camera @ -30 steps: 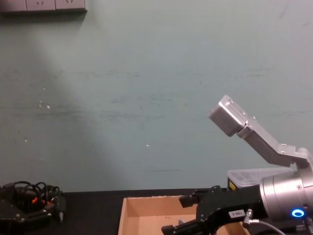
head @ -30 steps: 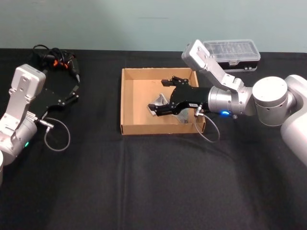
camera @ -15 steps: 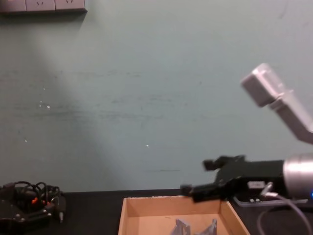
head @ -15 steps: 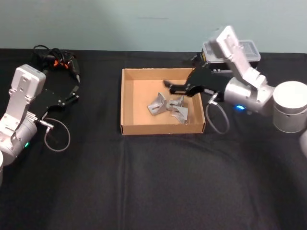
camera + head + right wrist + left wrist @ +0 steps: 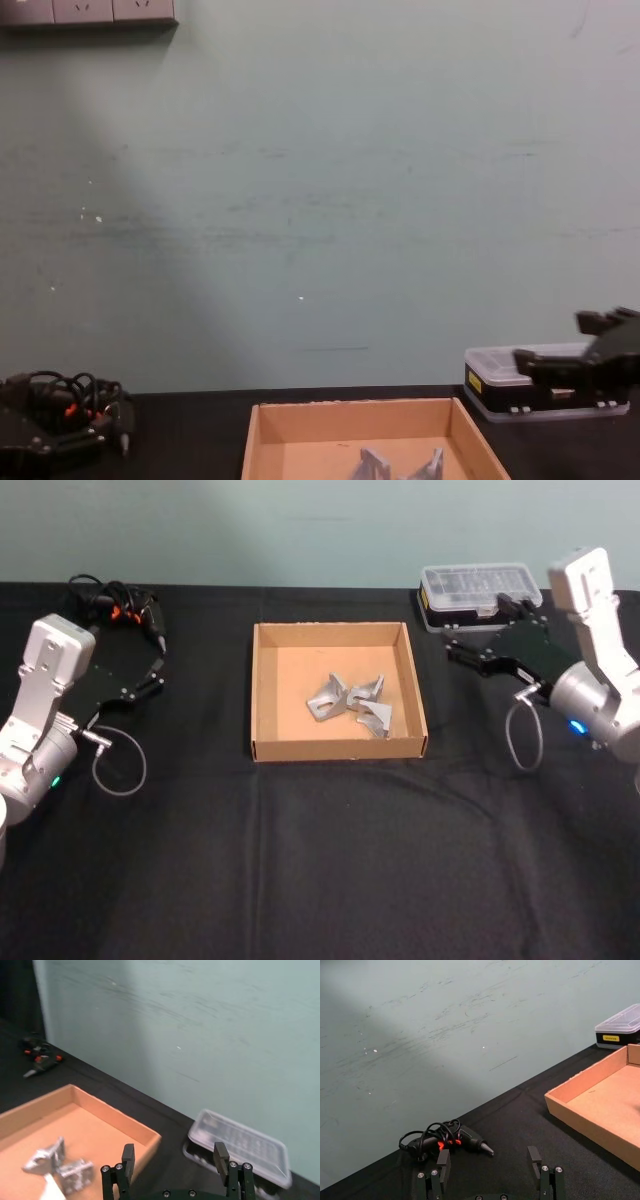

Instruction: Use one hand to pick up the angle iron from the table and place it into the box.

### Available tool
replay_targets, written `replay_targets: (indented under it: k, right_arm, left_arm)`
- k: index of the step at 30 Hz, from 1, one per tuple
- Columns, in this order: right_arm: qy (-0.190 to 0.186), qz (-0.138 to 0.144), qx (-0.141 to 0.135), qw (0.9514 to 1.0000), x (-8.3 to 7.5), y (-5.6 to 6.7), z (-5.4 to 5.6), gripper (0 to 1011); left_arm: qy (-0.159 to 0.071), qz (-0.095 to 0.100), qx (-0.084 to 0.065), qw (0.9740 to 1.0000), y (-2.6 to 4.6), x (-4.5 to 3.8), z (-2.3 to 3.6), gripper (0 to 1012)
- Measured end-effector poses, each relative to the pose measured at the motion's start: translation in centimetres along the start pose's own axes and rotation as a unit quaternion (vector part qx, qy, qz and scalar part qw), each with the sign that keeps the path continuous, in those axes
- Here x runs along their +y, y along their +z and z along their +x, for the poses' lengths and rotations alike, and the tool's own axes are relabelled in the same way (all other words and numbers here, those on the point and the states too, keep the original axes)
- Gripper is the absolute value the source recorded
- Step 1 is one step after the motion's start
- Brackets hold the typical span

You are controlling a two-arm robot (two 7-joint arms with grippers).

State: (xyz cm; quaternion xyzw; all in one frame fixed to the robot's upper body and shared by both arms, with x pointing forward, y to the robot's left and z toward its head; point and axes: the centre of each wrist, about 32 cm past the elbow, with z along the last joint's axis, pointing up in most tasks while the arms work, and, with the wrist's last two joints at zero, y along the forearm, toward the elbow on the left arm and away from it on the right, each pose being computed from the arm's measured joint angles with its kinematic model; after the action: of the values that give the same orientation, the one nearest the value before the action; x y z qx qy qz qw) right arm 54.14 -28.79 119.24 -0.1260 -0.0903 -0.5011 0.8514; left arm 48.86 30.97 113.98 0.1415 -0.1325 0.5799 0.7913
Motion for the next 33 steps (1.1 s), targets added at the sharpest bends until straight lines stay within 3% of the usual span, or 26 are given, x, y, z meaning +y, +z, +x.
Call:
replay_targets:
  k: [8, 33]
  right_arm:
    - [-0.038, -0.023, 0.018, 0.9989, -1.3, -1.8, -0.2, 1004]
    - [-0.036, -0.019, 0.015, 0.9991, -1.2, -1.5, -0.1, 1004]
  left_arm:
    - [0.000, 0.000, 0.000, 1.0000, 0.00, 0.00, 0.00, 1000]
    - [0.000, 0.000, 0.000, 1.0000, 0.00, 0.00, 0.00, 1000]
